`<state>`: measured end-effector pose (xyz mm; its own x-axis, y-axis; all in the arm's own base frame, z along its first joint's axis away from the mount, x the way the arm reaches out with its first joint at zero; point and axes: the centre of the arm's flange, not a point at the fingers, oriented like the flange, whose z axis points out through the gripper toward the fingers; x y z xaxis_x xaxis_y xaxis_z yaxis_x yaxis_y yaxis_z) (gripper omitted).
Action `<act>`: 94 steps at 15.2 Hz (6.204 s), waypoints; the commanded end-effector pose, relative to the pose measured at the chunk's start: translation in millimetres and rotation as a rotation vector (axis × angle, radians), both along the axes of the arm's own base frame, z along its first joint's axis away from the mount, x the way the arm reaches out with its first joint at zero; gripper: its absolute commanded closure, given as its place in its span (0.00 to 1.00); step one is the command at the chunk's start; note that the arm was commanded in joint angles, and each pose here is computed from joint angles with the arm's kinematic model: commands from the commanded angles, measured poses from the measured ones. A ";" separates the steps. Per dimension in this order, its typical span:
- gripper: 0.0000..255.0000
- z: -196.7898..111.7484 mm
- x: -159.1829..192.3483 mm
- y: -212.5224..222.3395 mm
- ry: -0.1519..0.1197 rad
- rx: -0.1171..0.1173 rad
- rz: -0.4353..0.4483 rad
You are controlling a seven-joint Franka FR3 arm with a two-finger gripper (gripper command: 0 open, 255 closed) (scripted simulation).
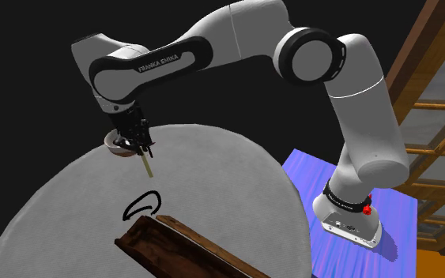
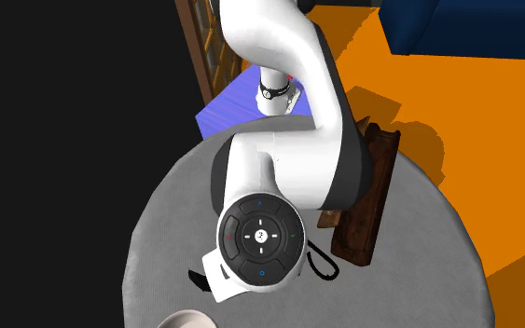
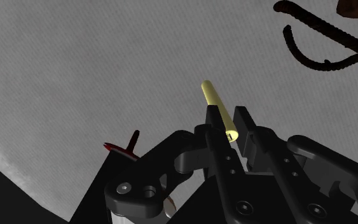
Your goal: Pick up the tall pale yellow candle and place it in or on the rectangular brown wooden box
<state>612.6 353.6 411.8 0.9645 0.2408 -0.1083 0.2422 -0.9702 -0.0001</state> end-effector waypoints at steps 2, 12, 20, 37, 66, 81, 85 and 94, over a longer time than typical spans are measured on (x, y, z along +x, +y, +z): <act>1.00 15.0 -0.6 0.5 0.000 0.000 0.000; 1.00 67.9 -0.6 0.5 0.000 0.000 0.000; 1.00 110.1 -0.6 0.5 0.000 0.000 0.000; 1.00 168.8 -112.9 32.8 0.000 0.000 0.000; 1.00 170.7 -369.6 106.6 0.000 0.000 0.000; 1.00 91.5 -369.6 106.6 0.000 0.000 0.000; 1.00 77.1 -369.6 106.6 0.000 0.000 0.000; 0.00 77.2 -369.6 106.6 0.000 0.000 0.000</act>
